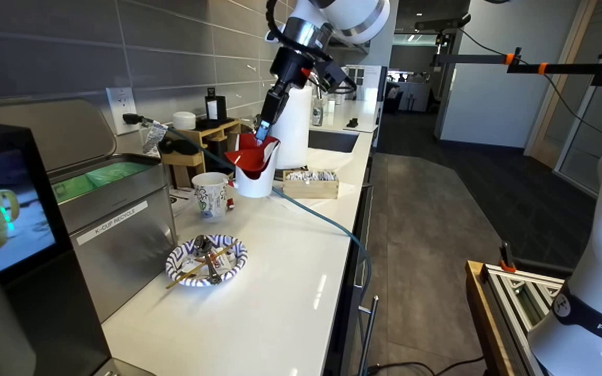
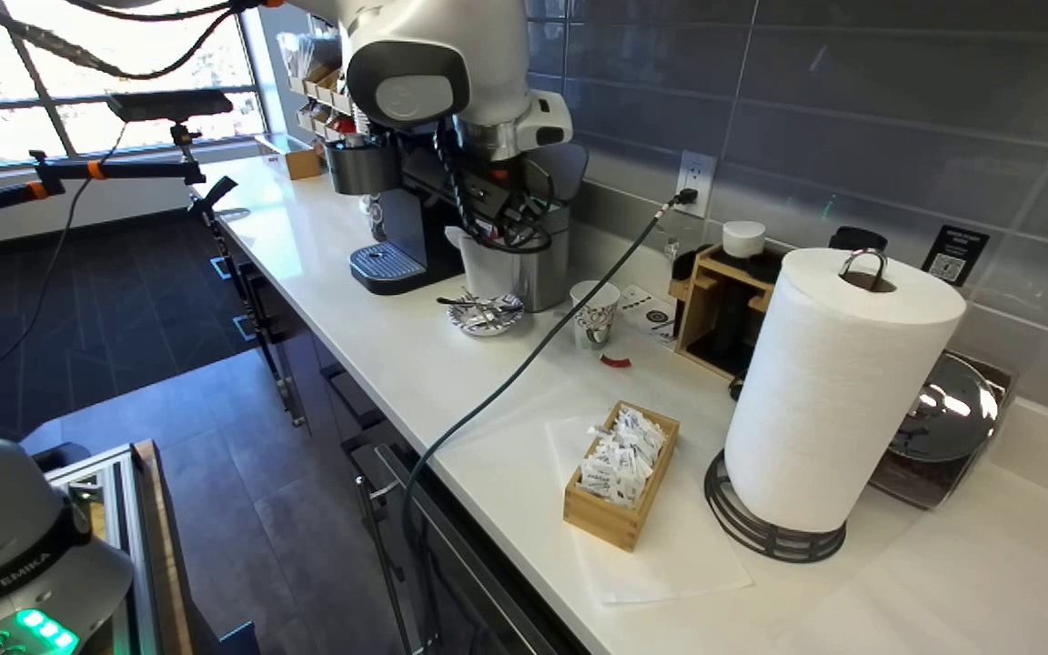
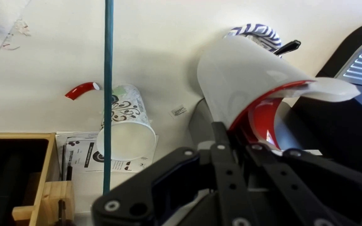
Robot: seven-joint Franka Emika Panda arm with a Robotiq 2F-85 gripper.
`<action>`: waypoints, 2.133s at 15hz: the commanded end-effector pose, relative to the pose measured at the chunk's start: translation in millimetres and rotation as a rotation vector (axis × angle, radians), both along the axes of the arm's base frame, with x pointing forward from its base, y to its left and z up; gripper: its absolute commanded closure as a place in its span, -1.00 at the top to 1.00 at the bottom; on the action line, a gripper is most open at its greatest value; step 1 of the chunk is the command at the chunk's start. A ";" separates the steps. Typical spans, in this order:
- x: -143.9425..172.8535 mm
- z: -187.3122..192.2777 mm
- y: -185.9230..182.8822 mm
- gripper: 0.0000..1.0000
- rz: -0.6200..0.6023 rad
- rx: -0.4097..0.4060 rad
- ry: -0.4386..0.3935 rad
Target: Move the broken mug to the left
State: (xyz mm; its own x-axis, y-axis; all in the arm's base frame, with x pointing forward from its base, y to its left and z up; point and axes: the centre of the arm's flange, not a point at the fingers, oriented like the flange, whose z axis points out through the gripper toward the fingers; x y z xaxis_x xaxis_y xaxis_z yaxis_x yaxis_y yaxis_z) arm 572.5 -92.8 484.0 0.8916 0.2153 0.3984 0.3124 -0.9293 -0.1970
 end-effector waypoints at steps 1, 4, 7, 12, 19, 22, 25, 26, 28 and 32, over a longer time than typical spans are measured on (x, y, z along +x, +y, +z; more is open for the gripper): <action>0.2 -1.4 0.4 -0.85 0.001 0.000 0.003; 0.2 -5.2 -3.6 -0.85 -0.006 0.000 0.009; 0.4 -6.0 -3.8 -0.96 -0.006 0.000 0.011; 5.5 -15.5 21.3 -0.96 0.055 -0.032 0.029; 4.2 -13.2 72.5 -0.96 0.161 -0.046 0.006; 6.0 -10.8 96.6 -0.96 0.208 -0.052 -0.002; 9.6 -9.5 121.0 -0.96 0.259 -0.066 -0.006; 11.0 -8.7 128.7 -0.96 0.274 -0.074 -0.008; 14.3 -6.9 142.8 -0.96 0.309 -0.092 -0.007; 21.8 -5.5 165.0 -0.96 0.371 -0.123 0.000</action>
State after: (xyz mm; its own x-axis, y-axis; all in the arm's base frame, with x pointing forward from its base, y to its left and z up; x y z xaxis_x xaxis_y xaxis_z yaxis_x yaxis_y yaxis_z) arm 583.3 59.5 471.2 0.7722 0.5307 0.3494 0.5981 -0.7927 -0.1178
